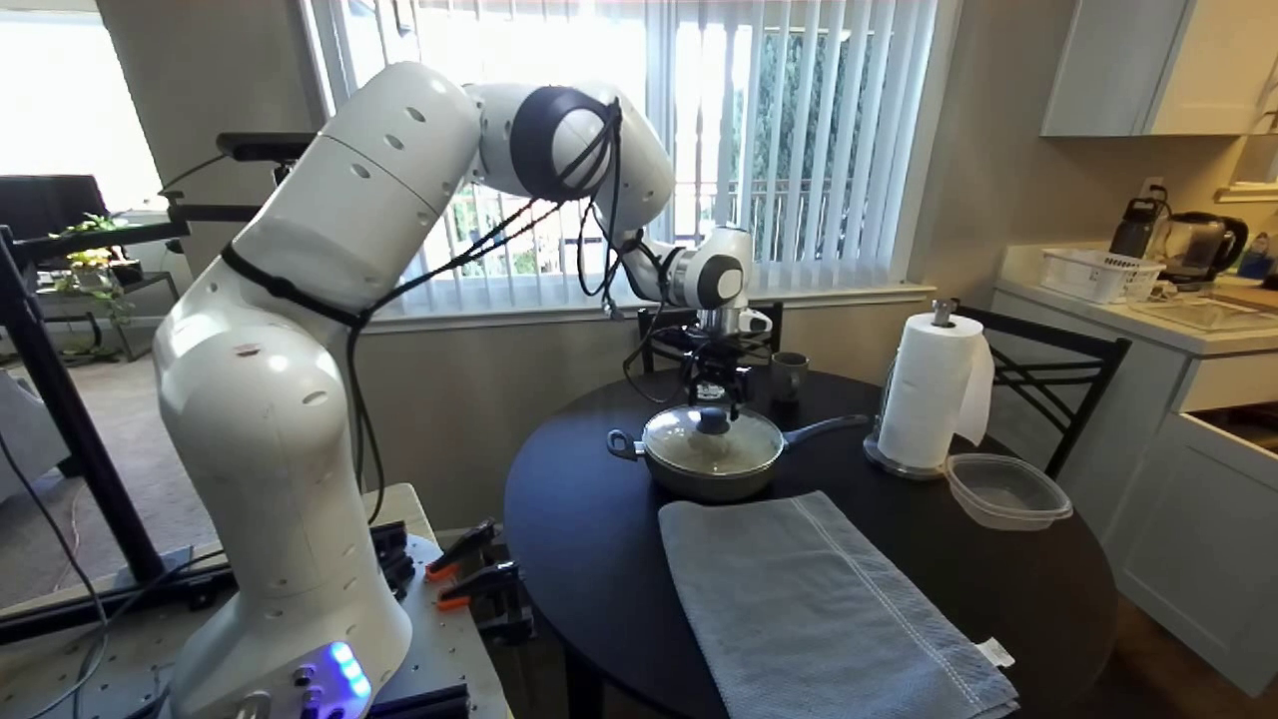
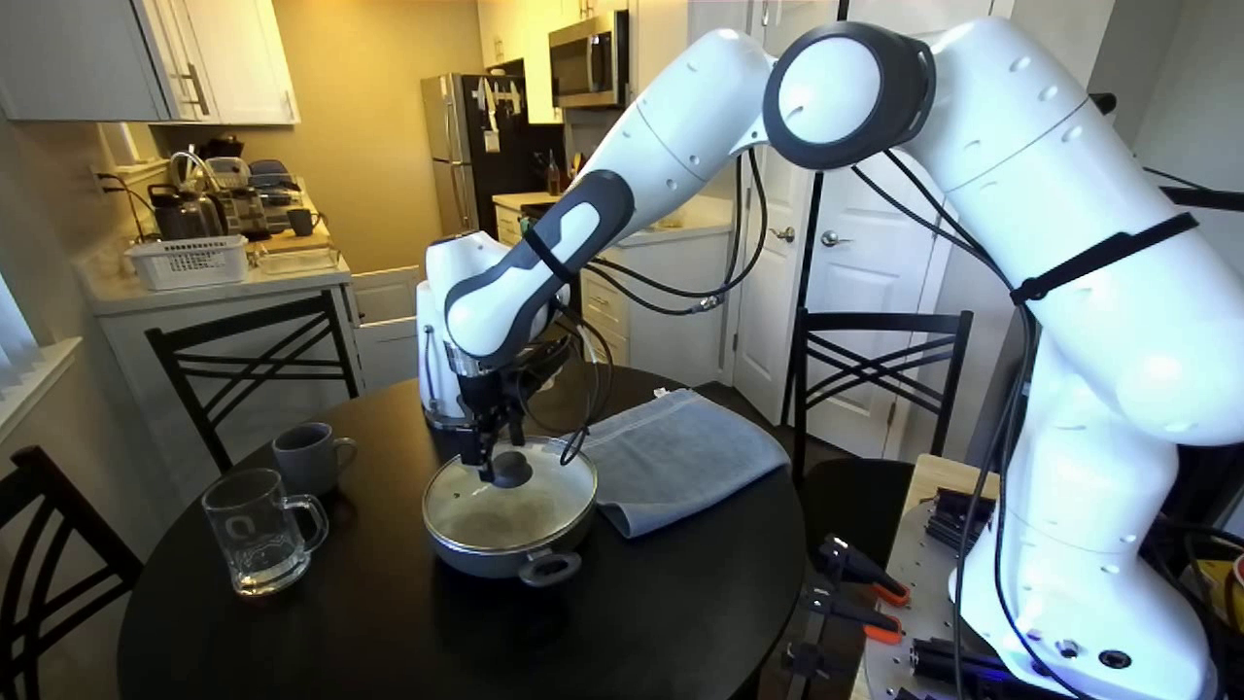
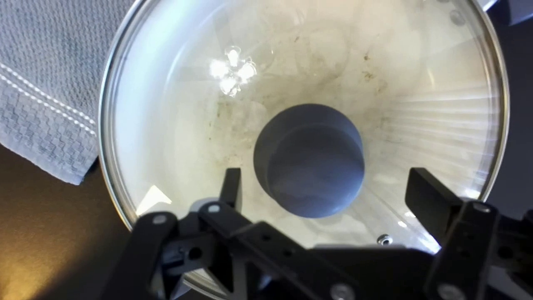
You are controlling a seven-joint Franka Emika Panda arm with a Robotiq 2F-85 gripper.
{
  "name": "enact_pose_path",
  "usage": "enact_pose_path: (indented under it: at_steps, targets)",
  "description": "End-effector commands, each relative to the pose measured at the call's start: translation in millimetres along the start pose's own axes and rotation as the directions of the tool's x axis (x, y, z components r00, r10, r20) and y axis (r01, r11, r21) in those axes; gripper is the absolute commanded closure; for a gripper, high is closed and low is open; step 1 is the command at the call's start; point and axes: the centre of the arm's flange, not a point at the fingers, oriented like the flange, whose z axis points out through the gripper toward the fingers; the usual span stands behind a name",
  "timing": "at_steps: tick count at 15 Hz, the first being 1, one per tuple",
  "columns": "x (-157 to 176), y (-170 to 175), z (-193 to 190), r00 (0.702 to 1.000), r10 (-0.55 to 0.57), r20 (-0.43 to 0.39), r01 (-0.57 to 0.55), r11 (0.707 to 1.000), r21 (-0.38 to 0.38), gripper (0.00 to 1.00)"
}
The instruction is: Put the lid on the towel
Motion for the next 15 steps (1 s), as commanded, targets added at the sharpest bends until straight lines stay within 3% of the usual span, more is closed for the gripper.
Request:
enact_pose_path:
  at_steps: [1, 11, 12, 13, 15]
  targets:
    - [-3, -3, -5, 1.000, 0.009, 0.026, -0.010, 0.999, 0.043, 0.00]
    - [-17, 24, -3, 0.993, 0.116, 0.013, -0.116, 0.990, 0.079, 0.00]
    - [-18, 25, -2, 0.994, 0.110, 0.017, -0.111, 0.989, 0.093, 0.25]
    - [-18, 25, -1, 0.994, 0.112, 0.019, -0.114, 0.989, 0.098, 0.26]
    - [-19, 24, 2, 0.993, 0.115, 0.027, -0.117, 0.987, 0.111, 0.40]
